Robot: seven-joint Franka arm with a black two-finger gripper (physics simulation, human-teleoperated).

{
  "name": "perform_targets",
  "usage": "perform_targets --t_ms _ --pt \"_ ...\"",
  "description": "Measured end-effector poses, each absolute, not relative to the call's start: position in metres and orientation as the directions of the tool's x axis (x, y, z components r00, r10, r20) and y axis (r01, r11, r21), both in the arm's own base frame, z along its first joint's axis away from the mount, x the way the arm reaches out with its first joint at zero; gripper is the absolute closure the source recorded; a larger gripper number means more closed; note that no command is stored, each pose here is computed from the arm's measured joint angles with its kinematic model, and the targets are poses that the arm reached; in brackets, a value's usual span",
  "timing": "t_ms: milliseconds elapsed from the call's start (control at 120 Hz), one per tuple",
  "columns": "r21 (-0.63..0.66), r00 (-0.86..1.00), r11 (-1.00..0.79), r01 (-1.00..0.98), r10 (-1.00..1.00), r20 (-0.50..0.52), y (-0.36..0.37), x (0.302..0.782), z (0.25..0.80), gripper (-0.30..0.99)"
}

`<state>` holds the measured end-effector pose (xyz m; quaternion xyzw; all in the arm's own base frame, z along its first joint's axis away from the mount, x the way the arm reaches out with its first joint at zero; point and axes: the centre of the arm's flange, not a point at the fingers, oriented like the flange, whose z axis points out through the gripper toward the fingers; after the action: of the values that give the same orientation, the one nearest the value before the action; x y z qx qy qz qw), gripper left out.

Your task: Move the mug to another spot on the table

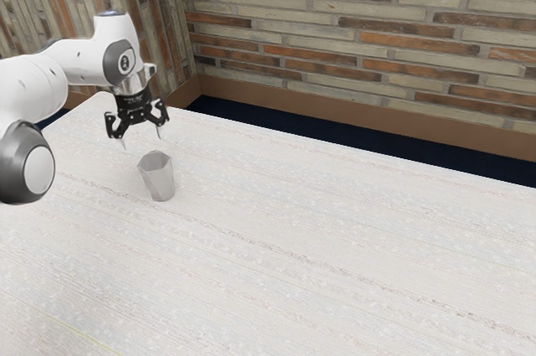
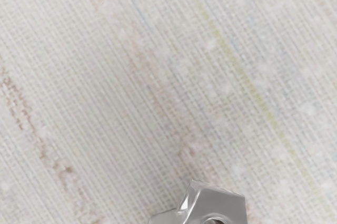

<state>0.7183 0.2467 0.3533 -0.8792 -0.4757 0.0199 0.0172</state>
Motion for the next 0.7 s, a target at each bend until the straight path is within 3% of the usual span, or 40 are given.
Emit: perform_targets --t_ms 700 --pt "-0.027 0.558 -0.558 0.829 0.830 -0.013 0.239 0.727 0.294 0.00"
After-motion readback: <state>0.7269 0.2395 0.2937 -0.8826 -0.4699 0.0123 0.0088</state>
